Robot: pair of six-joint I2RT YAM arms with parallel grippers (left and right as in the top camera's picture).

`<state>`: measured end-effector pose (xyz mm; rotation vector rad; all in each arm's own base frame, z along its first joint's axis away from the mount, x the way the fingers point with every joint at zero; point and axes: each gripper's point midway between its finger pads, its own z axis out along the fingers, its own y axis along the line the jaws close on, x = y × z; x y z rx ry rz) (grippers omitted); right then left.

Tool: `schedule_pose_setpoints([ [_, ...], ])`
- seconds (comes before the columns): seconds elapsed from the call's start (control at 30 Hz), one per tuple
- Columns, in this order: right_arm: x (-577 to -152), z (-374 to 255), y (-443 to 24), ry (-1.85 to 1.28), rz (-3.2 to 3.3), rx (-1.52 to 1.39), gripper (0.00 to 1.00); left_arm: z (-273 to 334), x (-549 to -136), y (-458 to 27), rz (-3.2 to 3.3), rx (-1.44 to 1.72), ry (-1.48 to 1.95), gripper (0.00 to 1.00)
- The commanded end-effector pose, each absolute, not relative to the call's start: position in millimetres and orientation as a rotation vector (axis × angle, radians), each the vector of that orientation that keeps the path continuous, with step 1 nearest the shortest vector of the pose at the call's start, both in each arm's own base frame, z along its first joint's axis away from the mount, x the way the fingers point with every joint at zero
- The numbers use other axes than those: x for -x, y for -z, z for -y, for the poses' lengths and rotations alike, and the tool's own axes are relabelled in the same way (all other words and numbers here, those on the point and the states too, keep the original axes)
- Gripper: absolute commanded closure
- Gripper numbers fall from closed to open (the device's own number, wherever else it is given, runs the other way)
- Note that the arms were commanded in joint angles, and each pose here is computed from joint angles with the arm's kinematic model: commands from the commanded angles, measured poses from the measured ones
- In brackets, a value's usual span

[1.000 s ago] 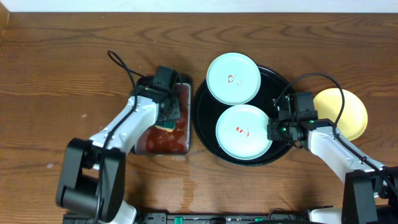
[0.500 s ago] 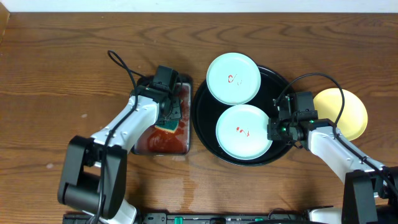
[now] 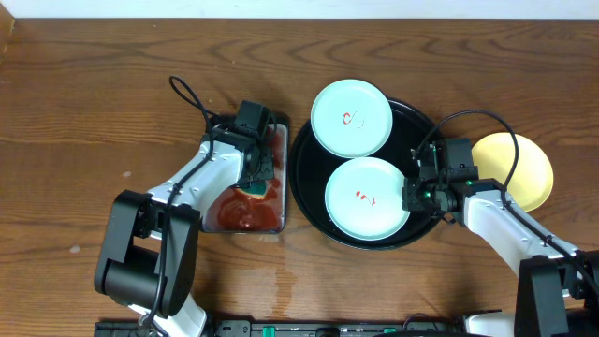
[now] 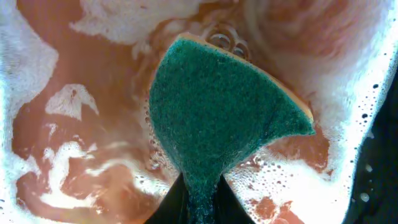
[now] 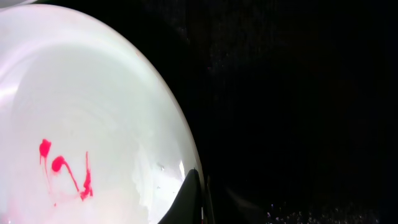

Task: Clean dirty plates on tray and stack at the side
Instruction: 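Grasp the green sponge in the water tray with left gripper, then lift the sponge up out of the water with left gripper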

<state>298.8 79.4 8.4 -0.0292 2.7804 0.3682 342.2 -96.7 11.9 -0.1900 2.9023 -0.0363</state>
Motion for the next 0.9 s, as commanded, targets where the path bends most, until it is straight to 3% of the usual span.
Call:
schedule_pose_setpoints([
  [0.0, -296, -78, -4, -0.335, -2.791, 0.054, 0.99, 92, -330, -2, -2.961, 0.138, -0.008, 0.93],
  [0.5, -295, -78, -4, -0.334, -2.796, 0.054, 0.99, 83, -343, -81, -2.745, 0.259, 0.143, 0.93],
  [0.87, -295, -77, -4, -0.33, -2.796, 0.053, 0.99, 88, -322, -94, -2.525, 0.32, 0.353, 0.92],
])
